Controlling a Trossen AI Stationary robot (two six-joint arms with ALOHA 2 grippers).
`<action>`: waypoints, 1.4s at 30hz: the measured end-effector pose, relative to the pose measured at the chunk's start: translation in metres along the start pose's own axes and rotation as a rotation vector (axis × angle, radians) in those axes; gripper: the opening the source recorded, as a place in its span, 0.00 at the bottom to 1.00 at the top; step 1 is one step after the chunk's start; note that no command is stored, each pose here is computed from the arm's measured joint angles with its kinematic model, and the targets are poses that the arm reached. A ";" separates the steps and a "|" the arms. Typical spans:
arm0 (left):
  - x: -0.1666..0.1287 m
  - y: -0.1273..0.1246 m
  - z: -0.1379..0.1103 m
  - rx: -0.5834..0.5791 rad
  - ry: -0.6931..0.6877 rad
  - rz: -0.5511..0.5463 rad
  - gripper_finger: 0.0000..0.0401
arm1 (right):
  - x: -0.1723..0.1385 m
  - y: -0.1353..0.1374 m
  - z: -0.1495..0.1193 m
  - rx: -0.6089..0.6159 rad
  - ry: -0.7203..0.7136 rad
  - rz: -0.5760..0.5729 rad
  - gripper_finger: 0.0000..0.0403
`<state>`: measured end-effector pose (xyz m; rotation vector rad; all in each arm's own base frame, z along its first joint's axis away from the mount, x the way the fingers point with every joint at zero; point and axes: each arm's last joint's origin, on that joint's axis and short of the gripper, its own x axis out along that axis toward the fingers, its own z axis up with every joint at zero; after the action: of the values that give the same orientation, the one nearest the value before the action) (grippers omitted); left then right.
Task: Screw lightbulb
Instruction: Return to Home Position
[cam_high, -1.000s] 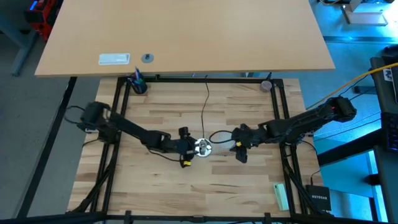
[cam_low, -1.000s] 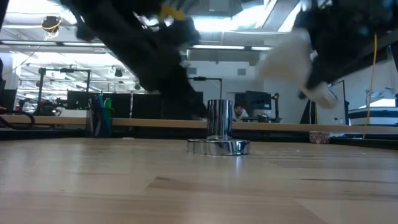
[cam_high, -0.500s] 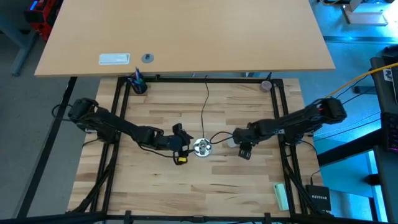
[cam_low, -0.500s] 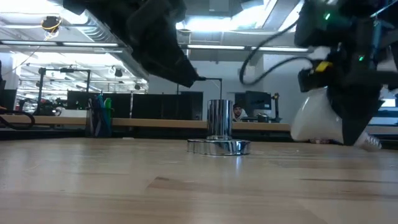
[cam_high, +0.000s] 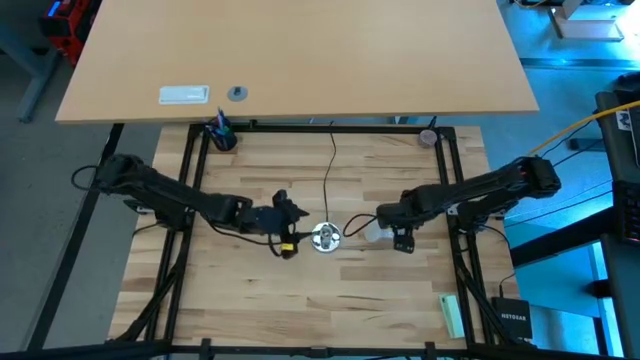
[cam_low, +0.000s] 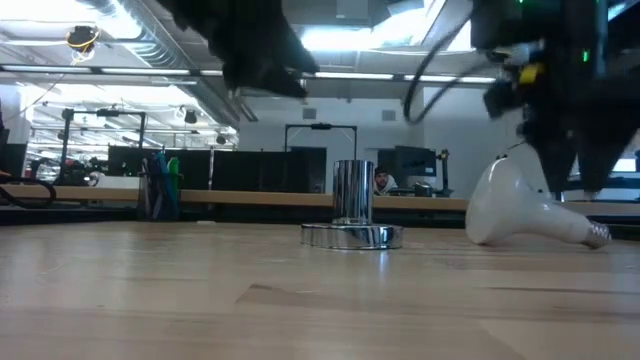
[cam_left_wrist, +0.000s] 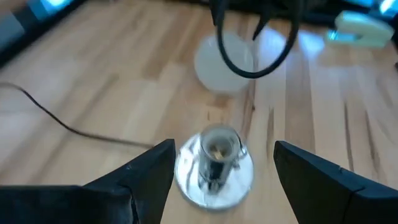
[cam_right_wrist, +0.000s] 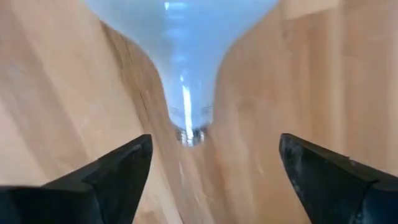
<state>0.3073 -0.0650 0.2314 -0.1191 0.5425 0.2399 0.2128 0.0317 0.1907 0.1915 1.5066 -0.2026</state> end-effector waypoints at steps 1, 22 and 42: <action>-0.005 0.003 0.004 0.003 -0.017 -0.001 0.65 | -0.009 -0.001 0.000 -0.014 0.000 -0.004 0.88; -0.118 0.060 0.002 -0.035 -0.322 0.001 0.65 | -0.093 -0.035 -0.062 -0.047 -1.147 0.191 0.90; -0.100 0.084 -0.094 0.054 -0.580 -0.173 0.65 | -0.009 -0.050 -0.106 -0.064 -1.455 0.271 0.90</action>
<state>0.1559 -0.0197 0.1993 -0.0393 -0.0391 0.0823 0.0974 0.0095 0.1937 0.1327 0.0348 -0.0328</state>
